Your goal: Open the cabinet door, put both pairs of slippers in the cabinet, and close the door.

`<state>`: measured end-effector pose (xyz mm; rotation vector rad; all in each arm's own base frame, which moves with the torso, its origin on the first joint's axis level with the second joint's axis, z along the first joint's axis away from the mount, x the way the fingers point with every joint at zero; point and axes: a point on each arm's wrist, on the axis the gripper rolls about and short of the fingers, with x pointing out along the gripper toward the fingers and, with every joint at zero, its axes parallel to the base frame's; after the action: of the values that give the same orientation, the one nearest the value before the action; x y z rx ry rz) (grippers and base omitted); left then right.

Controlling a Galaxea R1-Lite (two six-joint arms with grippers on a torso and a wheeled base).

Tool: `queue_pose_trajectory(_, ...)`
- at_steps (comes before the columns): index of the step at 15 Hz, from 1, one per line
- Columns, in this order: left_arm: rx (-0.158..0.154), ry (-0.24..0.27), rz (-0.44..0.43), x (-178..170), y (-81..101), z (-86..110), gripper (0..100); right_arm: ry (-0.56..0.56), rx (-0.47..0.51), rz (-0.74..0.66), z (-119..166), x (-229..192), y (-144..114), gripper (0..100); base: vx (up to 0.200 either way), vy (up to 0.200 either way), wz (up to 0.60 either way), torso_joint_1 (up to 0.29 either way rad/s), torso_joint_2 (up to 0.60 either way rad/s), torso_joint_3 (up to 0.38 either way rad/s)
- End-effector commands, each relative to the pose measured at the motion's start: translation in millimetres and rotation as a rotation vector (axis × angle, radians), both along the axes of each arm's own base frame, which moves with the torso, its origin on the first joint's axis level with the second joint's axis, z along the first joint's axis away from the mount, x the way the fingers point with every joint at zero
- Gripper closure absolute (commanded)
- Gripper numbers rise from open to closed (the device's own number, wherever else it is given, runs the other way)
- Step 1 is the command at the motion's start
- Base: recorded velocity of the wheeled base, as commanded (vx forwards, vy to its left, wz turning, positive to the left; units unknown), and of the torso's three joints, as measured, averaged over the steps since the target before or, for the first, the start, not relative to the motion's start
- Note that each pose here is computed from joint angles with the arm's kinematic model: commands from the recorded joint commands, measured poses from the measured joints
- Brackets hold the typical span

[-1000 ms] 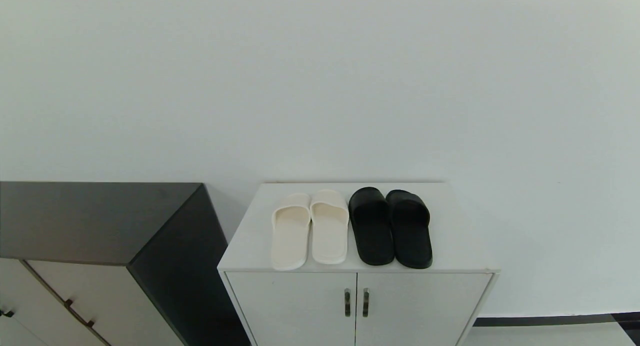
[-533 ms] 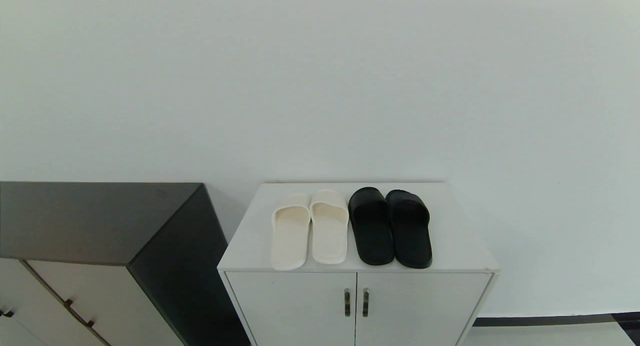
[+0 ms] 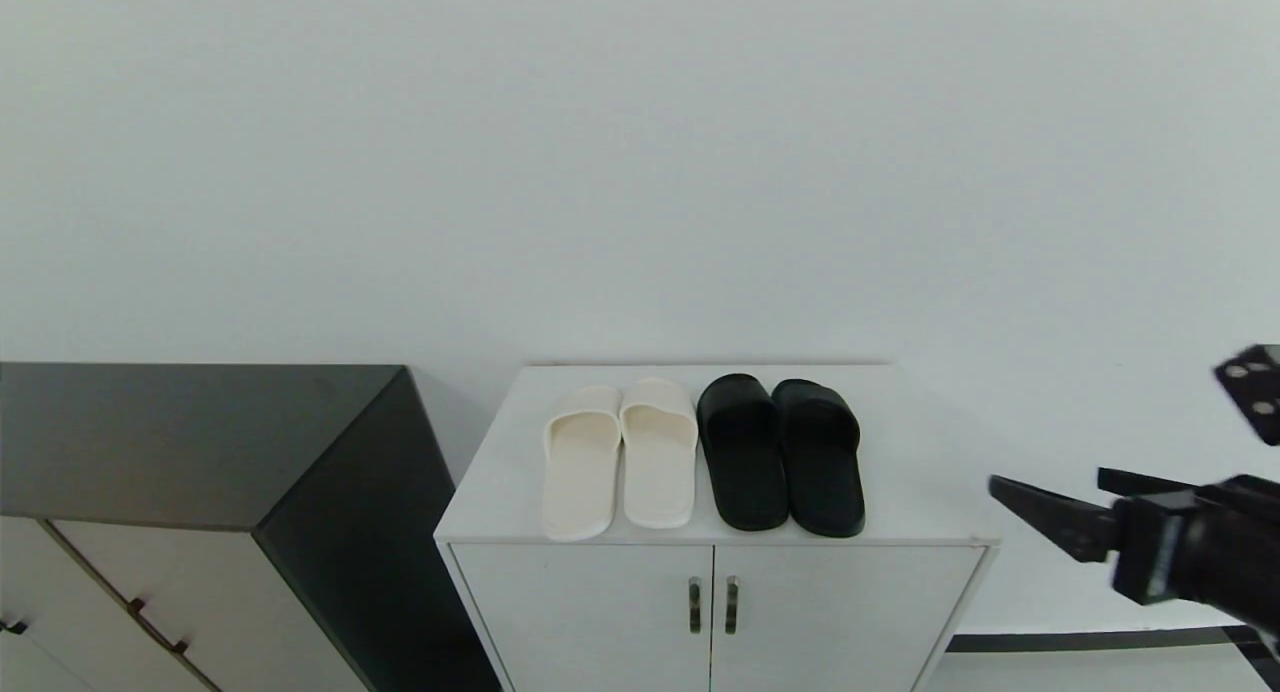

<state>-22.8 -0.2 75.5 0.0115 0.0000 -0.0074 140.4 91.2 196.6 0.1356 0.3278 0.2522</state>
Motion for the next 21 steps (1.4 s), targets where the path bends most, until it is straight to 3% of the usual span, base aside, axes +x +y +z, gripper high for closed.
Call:
queue_pose_trajectory(1,-0.001,0.002,0.000,0.1,0.0,0.0,100,0.055,-0.035,0.006,-6.3,39.1,63.6,0,0.000,0.000,0.00,0.000,0.00,0.000)
queue_pose_trajectory(12,-0.001,0.002,0.000,0.1,0.0,0.0,100,0.017,-0.077,-0.173,-73.0,134.9,157.0,0,0.000,0.000,0.00,0.000,0.00,0.000)
queue_pose_trajectory(21,-0.004,0.002,0.000,0.1,0.0,0.0,100,-0.005,-0.147,-0.199,-107.1,188.4,174.0,0,0.000,0.000,0.00,0.000,0.00,0.000)
